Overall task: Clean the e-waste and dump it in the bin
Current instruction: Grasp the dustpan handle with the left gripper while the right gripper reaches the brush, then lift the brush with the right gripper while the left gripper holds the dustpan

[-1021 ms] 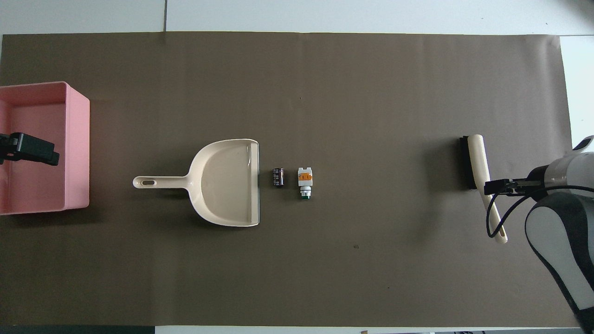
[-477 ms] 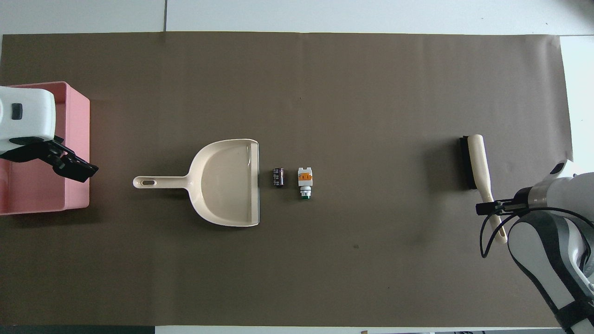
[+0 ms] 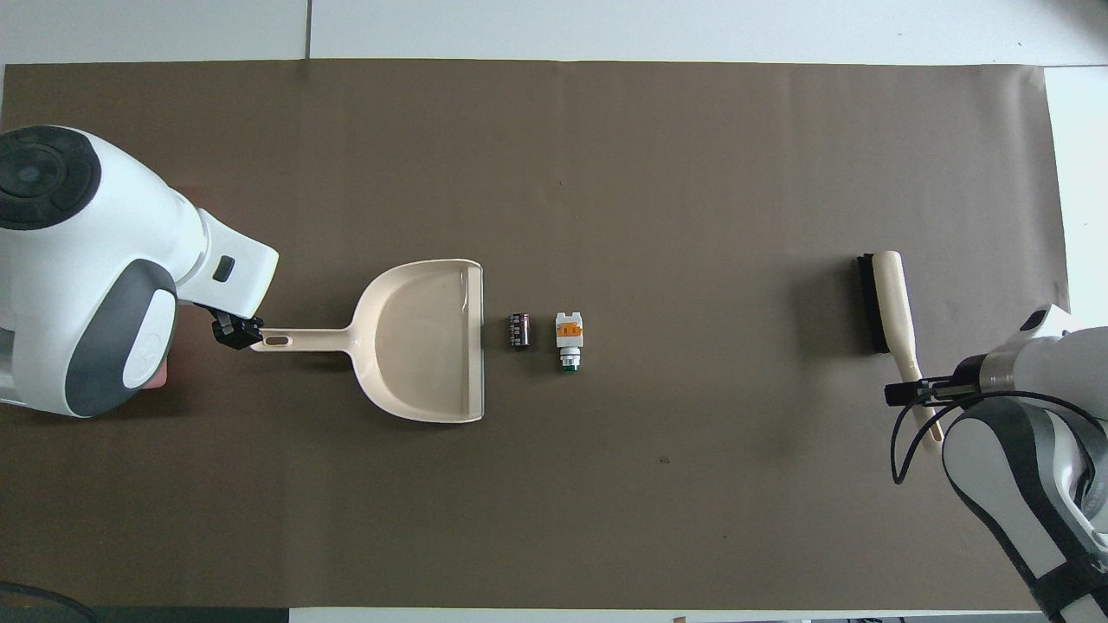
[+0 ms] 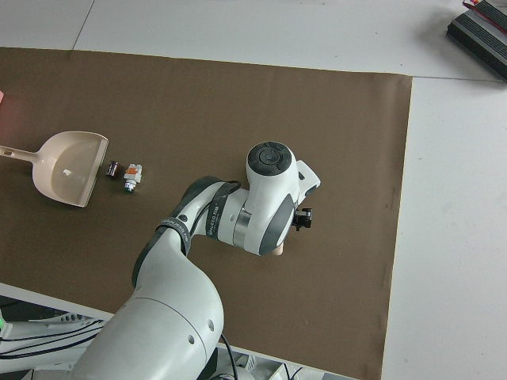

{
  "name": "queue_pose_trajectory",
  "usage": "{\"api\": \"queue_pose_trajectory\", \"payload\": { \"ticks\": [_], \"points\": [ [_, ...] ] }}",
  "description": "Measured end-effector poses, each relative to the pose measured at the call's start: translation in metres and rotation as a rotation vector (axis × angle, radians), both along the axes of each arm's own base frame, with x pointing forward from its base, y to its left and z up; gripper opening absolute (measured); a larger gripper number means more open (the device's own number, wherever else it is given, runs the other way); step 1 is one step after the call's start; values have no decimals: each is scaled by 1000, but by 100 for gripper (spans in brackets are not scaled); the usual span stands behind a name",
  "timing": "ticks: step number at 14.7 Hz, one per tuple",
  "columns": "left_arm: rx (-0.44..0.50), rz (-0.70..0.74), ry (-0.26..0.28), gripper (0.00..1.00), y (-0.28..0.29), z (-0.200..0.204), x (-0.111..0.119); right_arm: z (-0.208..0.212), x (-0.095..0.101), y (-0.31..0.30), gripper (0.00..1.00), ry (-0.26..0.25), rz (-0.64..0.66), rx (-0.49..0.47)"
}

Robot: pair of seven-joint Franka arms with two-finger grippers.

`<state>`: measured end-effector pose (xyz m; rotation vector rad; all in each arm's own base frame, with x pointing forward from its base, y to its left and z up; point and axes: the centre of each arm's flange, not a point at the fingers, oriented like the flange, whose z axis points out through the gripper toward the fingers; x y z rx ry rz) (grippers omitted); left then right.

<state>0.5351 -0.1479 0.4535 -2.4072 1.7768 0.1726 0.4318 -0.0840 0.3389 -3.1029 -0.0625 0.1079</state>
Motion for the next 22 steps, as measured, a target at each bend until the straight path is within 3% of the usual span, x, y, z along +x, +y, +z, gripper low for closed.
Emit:
{"api": "queue_pose_trajectory", "payload": {
  "ticks": [1,3,6,10,15,18,21,22],
  "points": [
    [9,-27,13,93,-8,-14,-6,0,0,0,83,0,0,0],
    [57,-90,37,93,-21,-37,-19,0,0,0,72,1,0,0],
    [132,-170,56,93,-37,-61,-33,0,0,0,67,1,0,0],
    [185,-220,80,92,-39,-84,-44,-1,0,2,26,2,-15,1],
    [256,-255,83,88,-72,-124,-55,8,4,18,26,38,-25,2],
    [261,-244,80,85,-75,-128,-57,47,21,39,26,56,-48,-3],
    [260,-231,71,73,-76,-126,-56,82,29,96,26,62,-77,-22],
    [260,-231,68,63,-76,-124,-56,88,27,119,26,65,-82,-30]
  ]
}}
